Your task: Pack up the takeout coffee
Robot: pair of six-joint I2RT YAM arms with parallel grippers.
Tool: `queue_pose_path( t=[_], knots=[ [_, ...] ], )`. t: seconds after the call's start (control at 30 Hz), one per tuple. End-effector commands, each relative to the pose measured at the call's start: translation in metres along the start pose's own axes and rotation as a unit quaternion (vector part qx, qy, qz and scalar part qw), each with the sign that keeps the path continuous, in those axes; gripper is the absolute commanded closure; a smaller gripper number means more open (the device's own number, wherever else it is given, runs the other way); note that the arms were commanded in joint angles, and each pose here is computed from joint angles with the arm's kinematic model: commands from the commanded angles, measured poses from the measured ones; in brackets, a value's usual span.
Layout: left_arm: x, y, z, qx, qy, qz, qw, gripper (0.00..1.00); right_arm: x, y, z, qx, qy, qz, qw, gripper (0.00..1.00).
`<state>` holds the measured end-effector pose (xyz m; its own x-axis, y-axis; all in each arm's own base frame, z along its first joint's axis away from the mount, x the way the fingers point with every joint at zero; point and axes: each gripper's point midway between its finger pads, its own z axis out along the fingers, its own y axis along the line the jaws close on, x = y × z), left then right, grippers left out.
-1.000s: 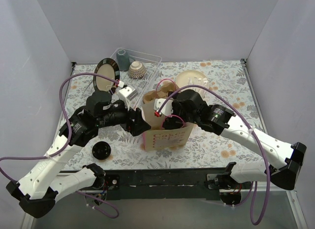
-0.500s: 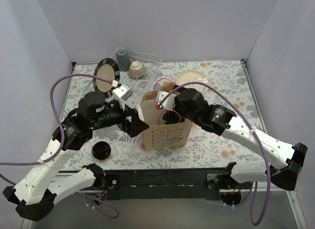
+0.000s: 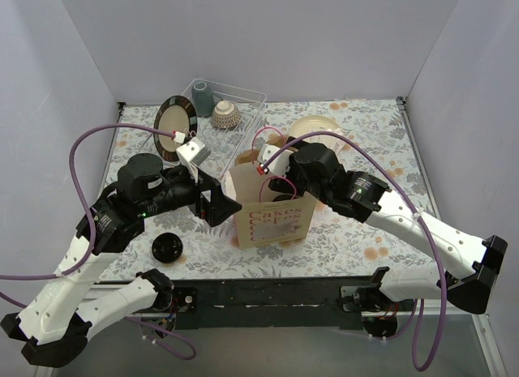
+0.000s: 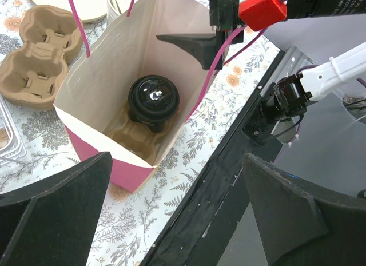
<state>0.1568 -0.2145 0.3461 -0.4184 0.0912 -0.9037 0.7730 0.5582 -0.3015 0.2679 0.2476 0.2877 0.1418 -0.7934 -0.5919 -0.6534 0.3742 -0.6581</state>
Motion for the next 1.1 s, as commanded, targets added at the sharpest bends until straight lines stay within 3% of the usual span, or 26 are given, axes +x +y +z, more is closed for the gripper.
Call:
queue_pose_path(
  t=[0.0,0.23,0.87,1.07],
  knots=[
    [-0.014,-0.005,-0.01,-0.003,-0.019,0.007,1.0,0.02,-0.026,-0.028,-0.012,0.039,-0.044,0.028,0.998,0.2],
    [-0.013,-0.005,-0.01,0.0,-0.015,0.013,1.0,0.02,-0.027,-0.032,-0.019,0.044,-0.05,0.034,0.997,0.33],
    [-0.016,-0.006,-0.011,0.004,-0.02,0.029,0.999,0.02,-0.018,-0.08,-0.035,0.169,-0.017,0.055,0.984,0.33],
    [-0.015,-0.006,-0.013,0.003,-0.019,0.035,0.999,0.02,-0.015,-0.069,-0.027,0.149,-0.013,0.047,0.988,0.33]
  ],
)
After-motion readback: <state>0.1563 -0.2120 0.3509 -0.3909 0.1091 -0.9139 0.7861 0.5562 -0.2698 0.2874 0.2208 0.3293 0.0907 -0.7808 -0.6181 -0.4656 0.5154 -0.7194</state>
